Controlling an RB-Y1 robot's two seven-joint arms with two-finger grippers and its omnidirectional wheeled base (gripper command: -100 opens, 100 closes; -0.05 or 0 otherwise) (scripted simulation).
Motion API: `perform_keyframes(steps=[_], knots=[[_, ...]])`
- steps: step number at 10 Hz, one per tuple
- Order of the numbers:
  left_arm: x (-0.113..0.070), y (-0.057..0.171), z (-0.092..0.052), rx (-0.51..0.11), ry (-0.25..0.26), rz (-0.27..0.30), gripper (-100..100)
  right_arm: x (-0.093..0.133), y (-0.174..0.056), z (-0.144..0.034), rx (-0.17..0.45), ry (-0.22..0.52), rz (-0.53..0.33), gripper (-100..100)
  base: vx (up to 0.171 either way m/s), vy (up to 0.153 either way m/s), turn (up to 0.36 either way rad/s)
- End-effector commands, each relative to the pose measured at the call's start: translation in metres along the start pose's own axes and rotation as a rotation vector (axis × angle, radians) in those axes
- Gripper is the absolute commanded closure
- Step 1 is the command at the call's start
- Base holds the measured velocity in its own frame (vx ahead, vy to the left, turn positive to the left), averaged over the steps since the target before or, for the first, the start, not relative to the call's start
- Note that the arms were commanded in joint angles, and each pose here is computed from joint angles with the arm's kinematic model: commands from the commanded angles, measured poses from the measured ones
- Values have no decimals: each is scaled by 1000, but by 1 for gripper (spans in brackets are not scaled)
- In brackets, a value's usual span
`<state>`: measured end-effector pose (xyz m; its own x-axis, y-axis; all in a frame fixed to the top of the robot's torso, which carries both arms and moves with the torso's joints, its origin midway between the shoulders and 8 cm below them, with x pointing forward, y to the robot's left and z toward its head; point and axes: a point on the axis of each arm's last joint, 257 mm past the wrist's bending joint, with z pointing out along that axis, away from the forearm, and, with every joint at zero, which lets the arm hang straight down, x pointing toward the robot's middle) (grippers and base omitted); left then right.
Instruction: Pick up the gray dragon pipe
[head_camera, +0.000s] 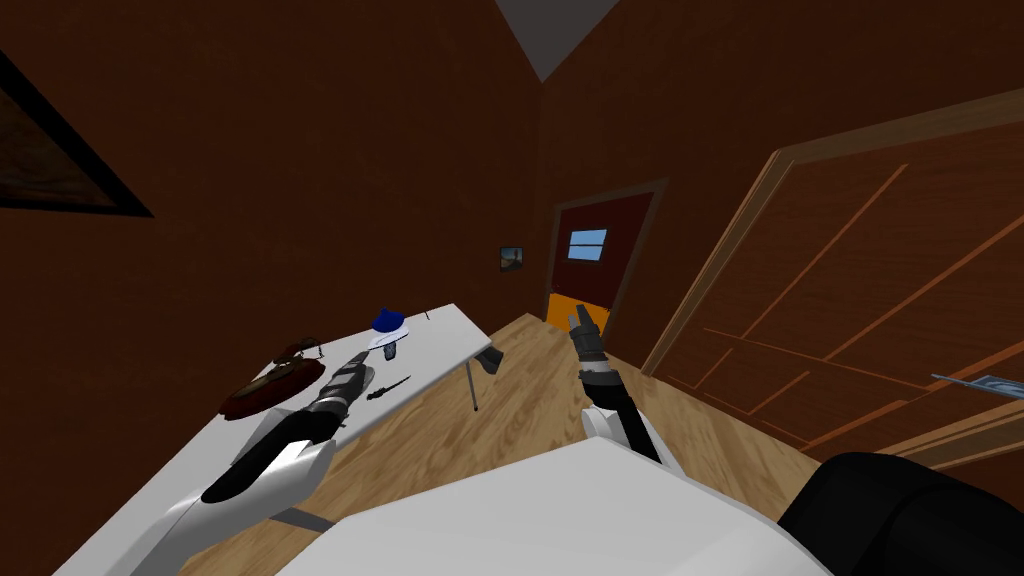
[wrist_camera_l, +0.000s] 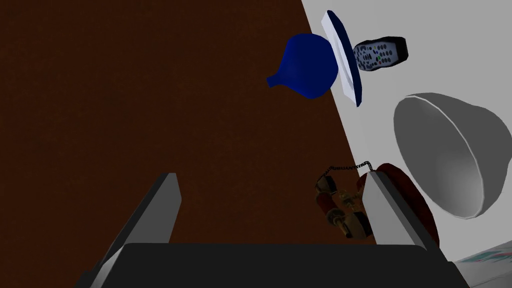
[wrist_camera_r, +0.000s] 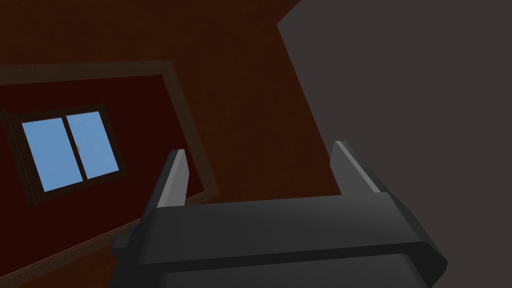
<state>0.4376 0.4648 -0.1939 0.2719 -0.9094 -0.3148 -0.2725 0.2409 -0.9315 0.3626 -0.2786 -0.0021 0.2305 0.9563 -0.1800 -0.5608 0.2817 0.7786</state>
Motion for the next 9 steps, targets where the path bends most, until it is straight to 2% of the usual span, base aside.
perform_keyframes(steps=[1,3,5,6,8,9], knots=[[-7,13,6,-51,-6,-17,-100,0,0,0,0,0,0,0,34,-38,-43],[-7,21,5,-83,-3,-17,-100,0,0,0,0,0,0,0,23,-34,-9],[-12,36,9,-146,-7,-37,-100,0,0,0,0,0,0,0,33,-35,-31],[-12,38,9,-154,-7,-37,-100,0,0,0,0,0,0,0,17,-24,9],[-16,53,12,-219,-10,-59,-100,0,0,0,0,0,0,0,32,-36,-28],[-16,55,11,-225,-10,-59,-100,0,0,0,0,0,0,0,19,-15,2]])
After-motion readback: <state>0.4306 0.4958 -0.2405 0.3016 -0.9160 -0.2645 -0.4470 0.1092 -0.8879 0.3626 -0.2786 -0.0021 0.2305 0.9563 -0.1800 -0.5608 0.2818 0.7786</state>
